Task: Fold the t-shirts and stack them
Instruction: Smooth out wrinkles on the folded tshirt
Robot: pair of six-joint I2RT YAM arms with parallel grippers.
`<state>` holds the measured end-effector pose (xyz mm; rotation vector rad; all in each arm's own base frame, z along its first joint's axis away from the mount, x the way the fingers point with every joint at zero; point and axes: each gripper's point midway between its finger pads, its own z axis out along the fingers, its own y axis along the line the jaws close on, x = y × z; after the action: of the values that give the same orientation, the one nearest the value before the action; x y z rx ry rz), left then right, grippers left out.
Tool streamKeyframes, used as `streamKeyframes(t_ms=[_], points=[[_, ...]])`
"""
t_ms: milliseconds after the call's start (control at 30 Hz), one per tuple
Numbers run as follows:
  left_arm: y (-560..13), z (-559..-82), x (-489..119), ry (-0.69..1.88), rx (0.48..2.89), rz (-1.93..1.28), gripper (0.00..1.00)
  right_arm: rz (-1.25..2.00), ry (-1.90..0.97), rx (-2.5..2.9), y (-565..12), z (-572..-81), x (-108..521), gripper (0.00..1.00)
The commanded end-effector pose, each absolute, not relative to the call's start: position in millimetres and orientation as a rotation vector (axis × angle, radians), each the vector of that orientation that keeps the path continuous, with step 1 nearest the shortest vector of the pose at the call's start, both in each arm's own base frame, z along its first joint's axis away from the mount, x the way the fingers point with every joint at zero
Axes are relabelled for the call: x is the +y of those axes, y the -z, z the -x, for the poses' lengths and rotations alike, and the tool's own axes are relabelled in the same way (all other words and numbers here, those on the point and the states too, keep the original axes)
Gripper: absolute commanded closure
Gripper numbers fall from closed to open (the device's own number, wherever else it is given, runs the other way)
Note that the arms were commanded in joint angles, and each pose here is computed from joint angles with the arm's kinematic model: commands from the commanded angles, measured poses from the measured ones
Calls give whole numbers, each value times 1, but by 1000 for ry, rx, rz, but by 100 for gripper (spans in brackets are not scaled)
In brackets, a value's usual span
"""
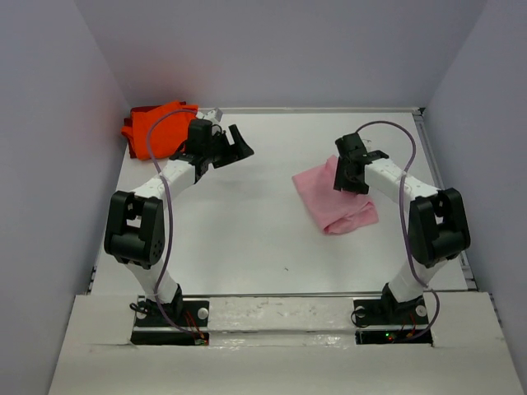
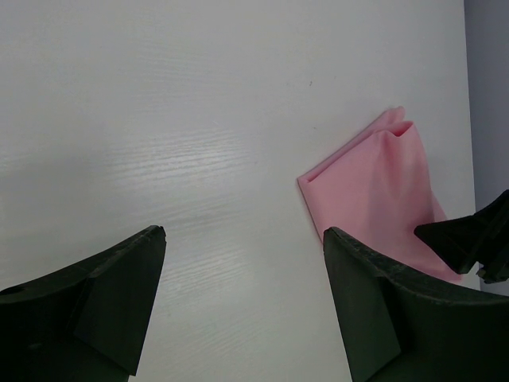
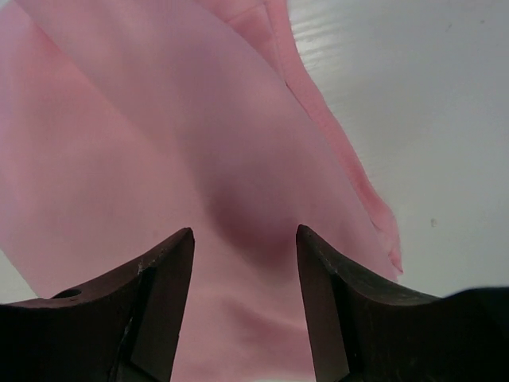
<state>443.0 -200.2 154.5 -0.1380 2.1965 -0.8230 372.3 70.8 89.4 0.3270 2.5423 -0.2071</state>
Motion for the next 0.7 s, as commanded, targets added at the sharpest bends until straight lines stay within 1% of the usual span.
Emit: streamKeyframes(t_ms=[0,267,367,400,500,667], points=[[-182,-451,-206,861,2129,107,10,-366,79,2517,-96,-374,84,41],[-180,-451,-208,867,2134,105,11,-398,22,2553,-88,-323,78,41],[-182,-451,-207,865,2129,103,11,-382,13,2604,-67,-306,80,41],[-182,-450,-207,865,2131,103,11,-379,41,2646,-50,-302,79,41],[-180,-451,-206,862,2133,107,10,-376,40,2687,-36,-304,83,41],[-180,-450,-205,851,2132,106,10,-352,-16,2688,-32,-329,98,41]])
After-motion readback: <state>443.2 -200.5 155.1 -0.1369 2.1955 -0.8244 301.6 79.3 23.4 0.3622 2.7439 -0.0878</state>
